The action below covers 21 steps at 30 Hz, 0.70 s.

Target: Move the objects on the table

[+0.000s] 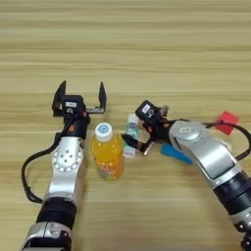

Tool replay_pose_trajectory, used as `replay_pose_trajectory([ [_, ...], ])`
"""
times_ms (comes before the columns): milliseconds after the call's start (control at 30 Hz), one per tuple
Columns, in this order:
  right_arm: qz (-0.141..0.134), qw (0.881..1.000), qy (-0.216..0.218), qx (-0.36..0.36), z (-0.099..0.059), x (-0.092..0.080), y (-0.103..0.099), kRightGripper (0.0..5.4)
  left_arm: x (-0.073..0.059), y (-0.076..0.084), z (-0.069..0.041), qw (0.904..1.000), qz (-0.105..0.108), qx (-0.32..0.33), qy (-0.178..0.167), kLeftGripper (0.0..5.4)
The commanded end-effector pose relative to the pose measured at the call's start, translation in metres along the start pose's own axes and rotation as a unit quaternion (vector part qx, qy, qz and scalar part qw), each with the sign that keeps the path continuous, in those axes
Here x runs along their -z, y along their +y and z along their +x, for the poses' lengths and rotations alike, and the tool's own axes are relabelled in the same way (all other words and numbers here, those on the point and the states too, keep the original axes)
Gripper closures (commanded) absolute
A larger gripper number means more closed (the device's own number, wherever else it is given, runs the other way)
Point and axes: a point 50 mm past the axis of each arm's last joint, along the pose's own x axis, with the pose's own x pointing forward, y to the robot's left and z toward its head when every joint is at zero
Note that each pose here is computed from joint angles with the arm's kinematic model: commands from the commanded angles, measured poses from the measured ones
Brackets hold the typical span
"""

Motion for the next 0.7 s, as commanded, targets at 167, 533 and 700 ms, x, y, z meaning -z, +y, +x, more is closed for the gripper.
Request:
replay_pose_trajectory([
  [167, 0.012, 1.0, 0.028, -0.008, 0.007, 0.004, 0.006, 0.02, -0.003, -0.002, 0.002, 0.9999, 0.004, 0.004, -0.009, 0.0],
  [533, 0.042, 0.997, 0.056, 0.011, 0.014, 0.019, -0.008, 0.02, -0.003, -0.002, 0.003, 0.9999, 0.004, 0.004, -0.009, 0.0],
  [700, 0.058, 0.996, 0.067, -0.004, 0.013, 0.025, -0.01, 0.25, -0.003, -0.002, 0.003, 0.9999, 0.005, 0.005, -0.009, 0.0],
])
